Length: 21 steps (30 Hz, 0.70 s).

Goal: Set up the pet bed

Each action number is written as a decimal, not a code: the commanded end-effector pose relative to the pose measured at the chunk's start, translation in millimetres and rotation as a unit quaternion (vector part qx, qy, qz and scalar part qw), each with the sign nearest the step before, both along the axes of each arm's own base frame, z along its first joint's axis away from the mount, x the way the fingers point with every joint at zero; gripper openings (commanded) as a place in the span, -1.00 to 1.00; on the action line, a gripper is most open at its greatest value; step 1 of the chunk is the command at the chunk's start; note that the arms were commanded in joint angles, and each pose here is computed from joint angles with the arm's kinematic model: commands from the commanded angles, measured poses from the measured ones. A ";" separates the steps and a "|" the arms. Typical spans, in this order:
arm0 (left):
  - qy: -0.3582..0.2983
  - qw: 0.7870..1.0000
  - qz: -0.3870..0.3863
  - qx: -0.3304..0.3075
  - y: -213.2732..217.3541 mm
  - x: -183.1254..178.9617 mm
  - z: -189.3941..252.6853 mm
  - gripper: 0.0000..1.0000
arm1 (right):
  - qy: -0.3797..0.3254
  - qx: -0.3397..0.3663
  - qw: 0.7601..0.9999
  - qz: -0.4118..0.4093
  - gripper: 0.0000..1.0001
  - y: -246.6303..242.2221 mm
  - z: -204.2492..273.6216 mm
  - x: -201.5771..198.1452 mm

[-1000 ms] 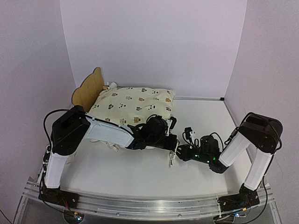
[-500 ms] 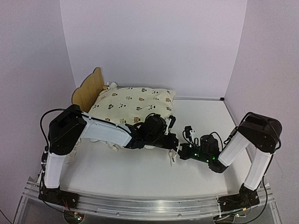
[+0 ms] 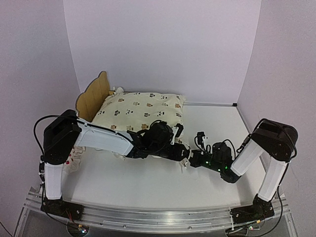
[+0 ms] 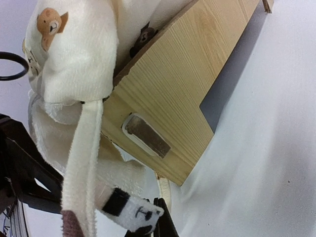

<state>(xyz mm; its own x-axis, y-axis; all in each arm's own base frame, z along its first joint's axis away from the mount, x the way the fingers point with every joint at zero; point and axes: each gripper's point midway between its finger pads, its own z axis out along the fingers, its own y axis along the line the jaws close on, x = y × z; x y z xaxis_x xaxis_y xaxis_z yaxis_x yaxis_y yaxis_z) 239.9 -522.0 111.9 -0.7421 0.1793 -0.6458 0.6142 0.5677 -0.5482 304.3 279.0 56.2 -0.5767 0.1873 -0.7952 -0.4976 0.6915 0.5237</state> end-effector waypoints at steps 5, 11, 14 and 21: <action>-0.076 0.995 0.034 0.058 21.5 -12.0 38.3 0.10 | 0.007 0.011 1.000 -0.019 -1.00 -5.6 -1.0 0.9; -0.070 0.990 0.005 0.124 22.8 -32.7 17.4 0.09 | 0.015 0.013 1.000 -0.020 -1.00 -5.9 -4.0 0.4; -0.065 0.989 -0.006 0.130 19.8 -40.7 8.1 0.09 | 0.016 0.014 1.000 -0.019 -1.00 -5.2 -4.1 0.2; -0.053 0.992 -0.045 0.101 1.0 -54.8 0.9 0.11 | 0.019 0.012 1.000 -0.016 -1.00 -3.6 -7.4 -0.2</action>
